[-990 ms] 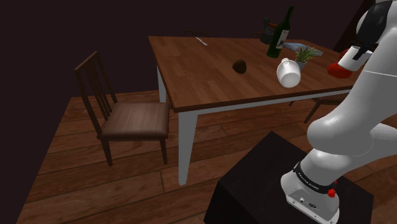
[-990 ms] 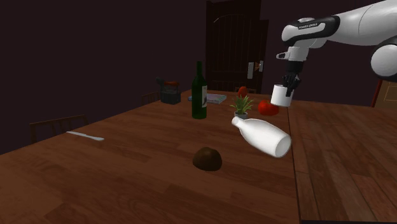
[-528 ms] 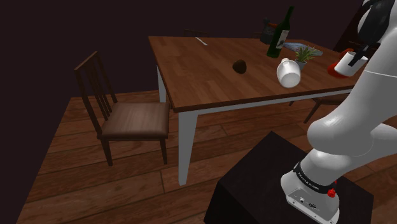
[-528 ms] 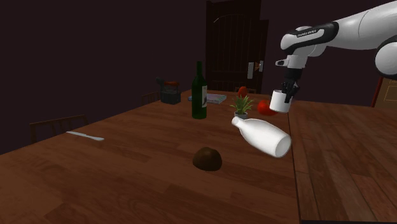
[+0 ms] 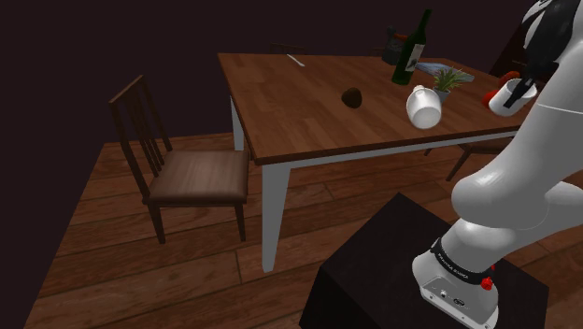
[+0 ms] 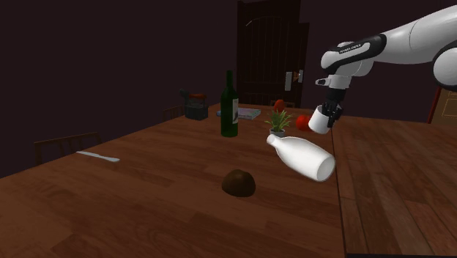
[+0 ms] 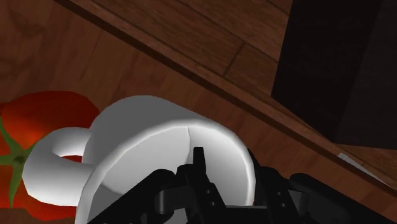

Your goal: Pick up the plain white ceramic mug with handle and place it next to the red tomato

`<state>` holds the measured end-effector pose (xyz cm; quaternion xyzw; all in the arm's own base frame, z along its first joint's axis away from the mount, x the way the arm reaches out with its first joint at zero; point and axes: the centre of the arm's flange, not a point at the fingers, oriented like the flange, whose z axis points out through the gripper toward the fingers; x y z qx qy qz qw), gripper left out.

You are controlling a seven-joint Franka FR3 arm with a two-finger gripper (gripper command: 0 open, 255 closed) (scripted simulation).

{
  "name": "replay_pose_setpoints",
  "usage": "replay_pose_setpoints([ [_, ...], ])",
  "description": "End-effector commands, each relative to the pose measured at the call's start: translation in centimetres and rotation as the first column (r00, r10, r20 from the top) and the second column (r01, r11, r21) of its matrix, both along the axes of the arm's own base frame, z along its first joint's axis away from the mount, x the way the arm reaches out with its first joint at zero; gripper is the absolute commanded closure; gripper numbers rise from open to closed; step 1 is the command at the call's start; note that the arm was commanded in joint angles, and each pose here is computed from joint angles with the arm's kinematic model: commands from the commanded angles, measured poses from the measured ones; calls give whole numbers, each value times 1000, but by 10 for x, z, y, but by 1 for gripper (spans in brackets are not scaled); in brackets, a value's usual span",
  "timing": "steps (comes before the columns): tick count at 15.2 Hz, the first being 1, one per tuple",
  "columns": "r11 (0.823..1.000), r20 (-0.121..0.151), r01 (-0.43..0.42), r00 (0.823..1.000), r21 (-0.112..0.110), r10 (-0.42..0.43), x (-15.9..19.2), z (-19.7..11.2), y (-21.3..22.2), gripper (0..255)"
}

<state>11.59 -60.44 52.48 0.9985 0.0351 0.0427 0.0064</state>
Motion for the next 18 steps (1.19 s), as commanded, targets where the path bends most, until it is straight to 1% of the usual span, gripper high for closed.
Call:
replay_pose_setpoints([
  [1,1000,-5,3,1000,5,-3,-1,-9,0,255],
  [7,1000,-5,3,1000,5,-3,-1,-9,0,255],
  [8,1000,-5,3,1000,5,-3,-2,-9,0,0],
  [13,1000,-5,3,1000,5,-3,-1,-9,0,0],
  [17,1000,-5,3,1000,5,-3,-5,41,0,0],
  [18,1000,-5,3,1000,5,-3,-5,41,0,0],
])
